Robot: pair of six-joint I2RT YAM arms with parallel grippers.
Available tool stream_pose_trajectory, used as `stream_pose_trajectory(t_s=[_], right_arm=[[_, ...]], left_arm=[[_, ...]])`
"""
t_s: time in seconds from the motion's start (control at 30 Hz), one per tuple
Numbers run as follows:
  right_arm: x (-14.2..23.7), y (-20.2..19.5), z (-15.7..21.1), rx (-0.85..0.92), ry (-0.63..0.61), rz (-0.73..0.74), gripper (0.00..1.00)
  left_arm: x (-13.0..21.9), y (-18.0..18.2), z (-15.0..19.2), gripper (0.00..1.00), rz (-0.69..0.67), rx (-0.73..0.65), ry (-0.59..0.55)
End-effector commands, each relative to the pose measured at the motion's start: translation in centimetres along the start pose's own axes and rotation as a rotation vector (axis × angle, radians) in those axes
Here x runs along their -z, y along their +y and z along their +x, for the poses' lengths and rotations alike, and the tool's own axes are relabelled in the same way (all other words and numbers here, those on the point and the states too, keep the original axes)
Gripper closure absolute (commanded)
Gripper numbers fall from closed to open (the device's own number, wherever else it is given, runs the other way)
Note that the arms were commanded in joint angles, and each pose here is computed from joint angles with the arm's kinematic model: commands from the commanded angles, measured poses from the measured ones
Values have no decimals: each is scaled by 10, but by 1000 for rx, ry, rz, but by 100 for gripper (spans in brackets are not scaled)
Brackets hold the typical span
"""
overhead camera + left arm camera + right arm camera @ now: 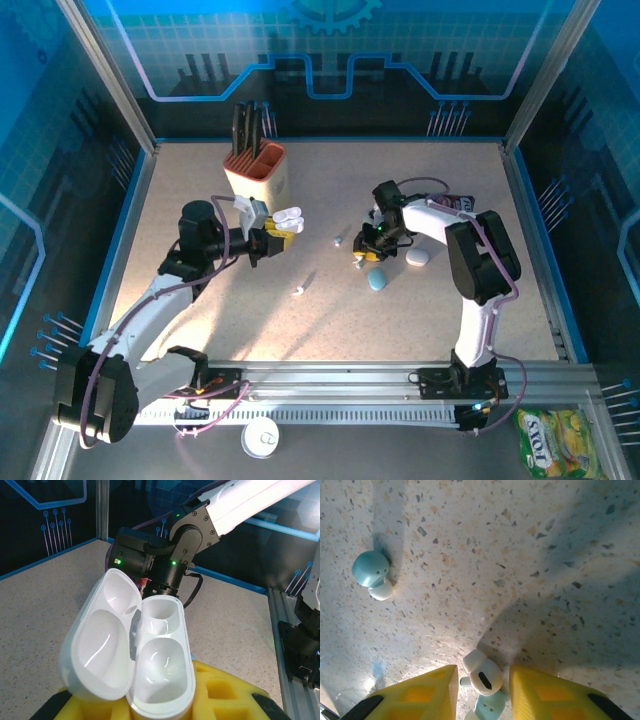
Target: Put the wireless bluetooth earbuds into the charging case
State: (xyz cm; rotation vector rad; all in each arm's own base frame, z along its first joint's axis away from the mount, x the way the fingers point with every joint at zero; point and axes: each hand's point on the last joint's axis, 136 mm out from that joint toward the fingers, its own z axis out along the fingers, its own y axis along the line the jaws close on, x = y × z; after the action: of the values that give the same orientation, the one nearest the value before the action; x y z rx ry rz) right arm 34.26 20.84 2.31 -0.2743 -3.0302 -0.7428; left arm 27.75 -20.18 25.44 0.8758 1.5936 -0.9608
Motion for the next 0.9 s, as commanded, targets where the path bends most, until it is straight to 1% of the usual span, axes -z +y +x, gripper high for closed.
stream_pose_trajectory(t_s=[0.0,0.23,0.37,0.5,0.6,0.7,0.87], right_arm=[[-6,4,5,7,43,0,68],[-14,-1,10,10,77,28,70],[-18,-7,13,7,87,52,76],[-15,-9,13,15,79,67,78],[-7,-4,10,42,47,61,79],[8,4,4,90,-15,45,78],[39,19,-6,200,-153,12,79]], left_arm=[[0,-2,-12,86,6,-50,-20],[-1,-2,-11,86,7,-50,-23],[-1,-3,-11,86,9,-51,-24],[0,-3,-11,86,9,-52,-25],[-1,-2,-10,86,7,-50,-20],[-1,-2,-9,86,10,-48,-17],[-5,-4,-5,86,22,-46,7]])
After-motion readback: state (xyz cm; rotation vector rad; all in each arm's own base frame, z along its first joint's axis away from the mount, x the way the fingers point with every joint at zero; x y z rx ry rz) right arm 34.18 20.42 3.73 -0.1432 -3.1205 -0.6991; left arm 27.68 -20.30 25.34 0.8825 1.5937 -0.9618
